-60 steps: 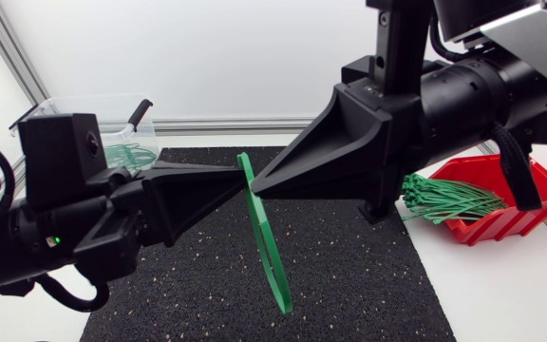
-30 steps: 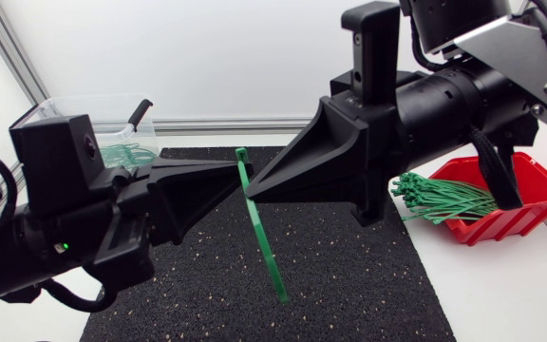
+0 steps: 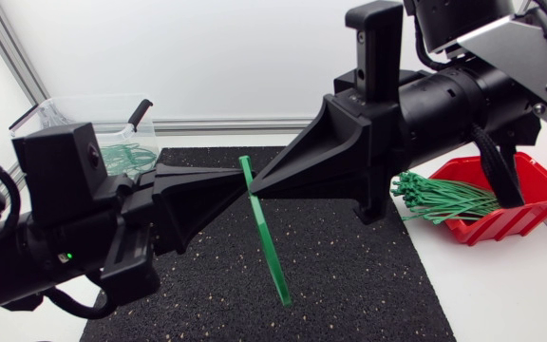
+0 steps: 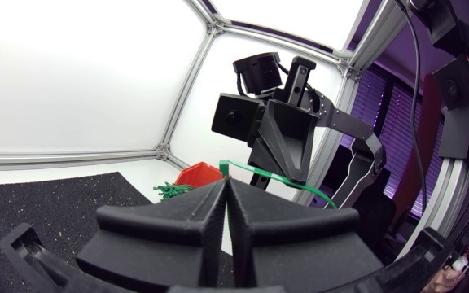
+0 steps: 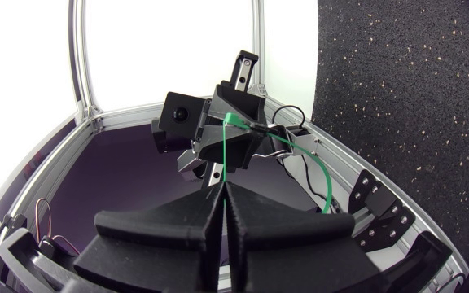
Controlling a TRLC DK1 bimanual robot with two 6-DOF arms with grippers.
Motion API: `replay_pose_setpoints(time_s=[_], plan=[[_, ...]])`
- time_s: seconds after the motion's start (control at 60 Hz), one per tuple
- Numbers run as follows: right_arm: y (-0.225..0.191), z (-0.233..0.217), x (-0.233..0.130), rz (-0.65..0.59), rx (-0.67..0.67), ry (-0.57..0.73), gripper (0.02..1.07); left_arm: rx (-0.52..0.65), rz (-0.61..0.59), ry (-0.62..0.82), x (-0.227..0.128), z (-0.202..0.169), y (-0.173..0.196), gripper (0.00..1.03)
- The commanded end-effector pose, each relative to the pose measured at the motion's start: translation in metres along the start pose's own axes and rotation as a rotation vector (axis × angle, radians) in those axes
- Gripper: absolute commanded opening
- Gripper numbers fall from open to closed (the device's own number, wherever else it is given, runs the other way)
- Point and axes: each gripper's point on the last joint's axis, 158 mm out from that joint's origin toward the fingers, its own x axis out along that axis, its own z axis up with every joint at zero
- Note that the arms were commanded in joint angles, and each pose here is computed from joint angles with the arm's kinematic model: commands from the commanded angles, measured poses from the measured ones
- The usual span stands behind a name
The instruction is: Take a green cable tie from the red box, thread the tail through the head to close it, then place it in the transparent bin on the left.
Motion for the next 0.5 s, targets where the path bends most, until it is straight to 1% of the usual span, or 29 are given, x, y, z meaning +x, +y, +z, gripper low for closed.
replay_pose_setpoints(time_s=[0.0,0.067,0.217,0.483], plan=[[-0.003,-0.001,-0.002,-0.001,0.032,-0.007,0.08,-0.041,0.013,-0.026,-0.005,0.005,0.004,0.04],[0.002,-0.003,-0.003,0.002,0.019,-0.009,0.08,-0.061,0.023,-0.039,-0.007,0.009,0.007,0.04],[0.015,-0.011,-0.005,0.008,-0.013,-0.009,0.08,-0.083,0.006,-0.067,-0.009,0.022,-0.001,0.04],[0.019,-0.035,-0.01,0.003,-0.042,-0.017,0.08,-0.09,-0.025,-0.055,-0.004,0.016,-0.018,0.04]])
